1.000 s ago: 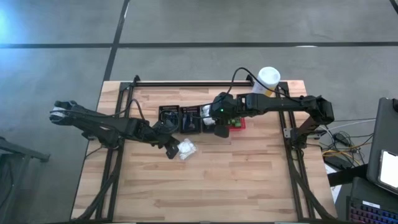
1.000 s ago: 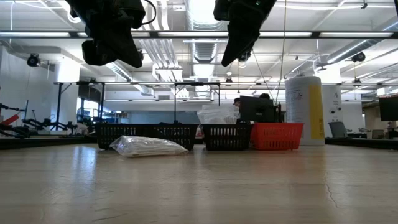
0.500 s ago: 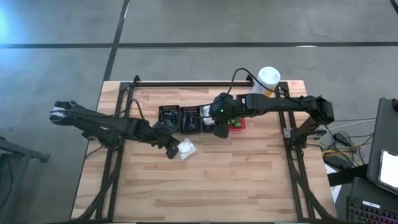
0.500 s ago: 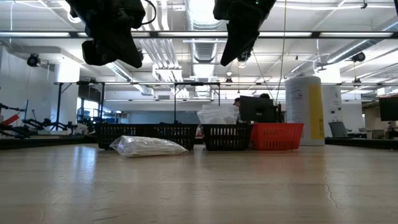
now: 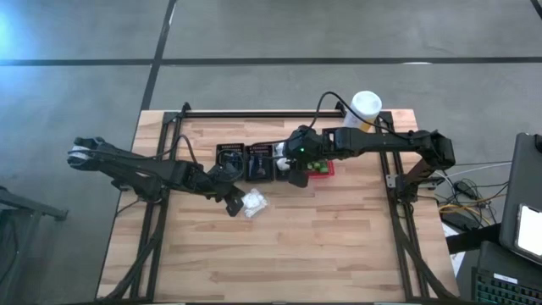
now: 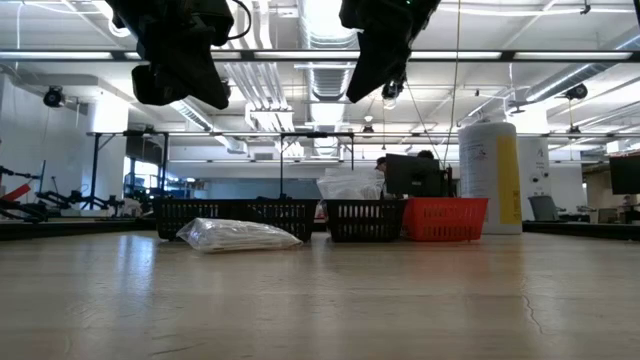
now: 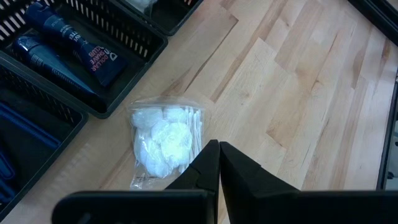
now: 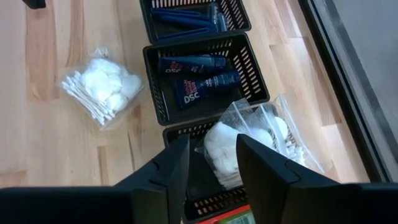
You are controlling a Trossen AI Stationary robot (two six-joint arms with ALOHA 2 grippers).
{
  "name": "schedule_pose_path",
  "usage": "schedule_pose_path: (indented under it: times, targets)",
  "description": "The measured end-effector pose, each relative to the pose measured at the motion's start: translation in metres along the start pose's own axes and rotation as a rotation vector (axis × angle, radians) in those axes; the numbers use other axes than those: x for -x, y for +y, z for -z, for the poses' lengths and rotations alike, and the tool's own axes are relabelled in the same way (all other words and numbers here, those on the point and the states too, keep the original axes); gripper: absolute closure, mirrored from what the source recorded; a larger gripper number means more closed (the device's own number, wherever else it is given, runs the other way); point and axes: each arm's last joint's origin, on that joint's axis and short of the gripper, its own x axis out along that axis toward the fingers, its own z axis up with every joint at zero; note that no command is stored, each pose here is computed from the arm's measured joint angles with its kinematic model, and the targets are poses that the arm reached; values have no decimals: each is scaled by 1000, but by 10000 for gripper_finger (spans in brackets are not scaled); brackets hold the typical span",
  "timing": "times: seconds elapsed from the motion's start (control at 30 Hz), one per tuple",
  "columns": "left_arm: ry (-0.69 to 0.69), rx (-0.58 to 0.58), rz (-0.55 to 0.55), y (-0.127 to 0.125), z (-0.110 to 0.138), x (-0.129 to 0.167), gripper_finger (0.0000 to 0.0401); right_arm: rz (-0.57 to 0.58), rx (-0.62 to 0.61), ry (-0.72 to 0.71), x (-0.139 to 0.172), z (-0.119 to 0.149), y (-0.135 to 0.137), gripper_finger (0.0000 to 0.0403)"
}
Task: Pick & Place Travel size toiletries
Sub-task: Put the white cotton pack into the right black bin
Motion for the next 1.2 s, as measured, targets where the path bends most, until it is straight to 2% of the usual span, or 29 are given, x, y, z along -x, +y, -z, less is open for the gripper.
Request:
schedule_pose_path:
  times: [0.4, 0.67, 1.2]
  targets:
    - [0, 0, -1, 0, 0, 0, 387, -14, -112, 3, 0, 1, 8, 262]
    - [0, 0, 0, 0, 0, 0, 387, -31, -129, 17, -1, 6, 18, 287]
    - [-10, 3, 11, -1, -1, 0, 387, -33, -144, -6, -3, 5, 19, 324]
